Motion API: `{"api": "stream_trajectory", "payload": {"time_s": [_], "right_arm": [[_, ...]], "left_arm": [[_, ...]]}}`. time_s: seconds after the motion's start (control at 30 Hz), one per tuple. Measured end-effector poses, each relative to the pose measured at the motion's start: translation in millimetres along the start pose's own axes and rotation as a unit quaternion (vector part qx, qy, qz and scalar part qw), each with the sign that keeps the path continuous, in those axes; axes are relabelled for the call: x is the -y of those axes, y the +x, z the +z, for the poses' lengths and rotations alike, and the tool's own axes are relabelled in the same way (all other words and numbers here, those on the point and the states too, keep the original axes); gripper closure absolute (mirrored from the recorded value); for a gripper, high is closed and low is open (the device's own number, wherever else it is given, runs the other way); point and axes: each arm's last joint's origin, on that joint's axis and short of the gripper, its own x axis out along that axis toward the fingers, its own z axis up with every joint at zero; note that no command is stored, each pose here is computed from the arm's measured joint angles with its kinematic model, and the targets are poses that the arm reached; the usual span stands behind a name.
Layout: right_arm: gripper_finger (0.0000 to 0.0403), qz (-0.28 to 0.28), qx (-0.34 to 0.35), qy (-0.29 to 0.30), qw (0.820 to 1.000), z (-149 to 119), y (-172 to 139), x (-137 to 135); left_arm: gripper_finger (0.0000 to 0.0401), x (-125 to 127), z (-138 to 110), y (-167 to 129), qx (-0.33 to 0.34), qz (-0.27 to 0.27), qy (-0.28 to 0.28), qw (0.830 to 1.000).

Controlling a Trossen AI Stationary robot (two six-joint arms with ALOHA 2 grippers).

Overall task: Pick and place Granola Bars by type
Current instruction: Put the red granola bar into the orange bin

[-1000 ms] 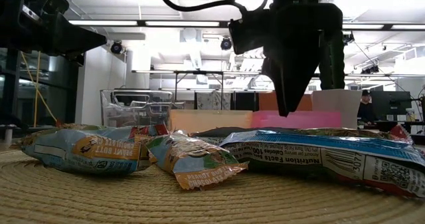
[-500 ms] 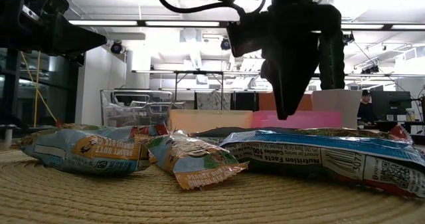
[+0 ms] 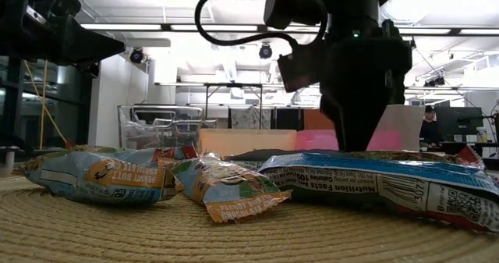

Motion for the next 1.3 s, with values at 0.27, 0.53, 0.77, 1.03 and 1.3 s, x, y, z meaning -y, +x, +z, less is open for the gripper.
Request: {"api": "stream_trajectory", "payload": {"time_s": [0.27,0.53,0.77,1.03,1.3], "right_arm": [[0.0183,0.0,0.009,-0.008,1.0,2,0,0],[0.0183,-0.006,0.017,-0.013,1.0,3,0,0],[0.0183,0.0,0.003,-0.012,1.0,3,8,0],[0.0183,-0.001,-0.004,-0.012,1.0,4,15,0],[0.0183,-0.014,0.001,-0.002,1.0,4,15,1]], "left_arm": [[0.04,0,0,0,0.0,0.0,0.0,1.0],[0.04,0,0,0,0.0,0.0,0.0,1.0],[0.04,0,0,0,0.0,0.0,0.0,1.0],[0.04,0,0,0,0.0,0.0,0.0,1.0],[0.04,0,0,0,0.0,0.0,0.0,1.0]]}}
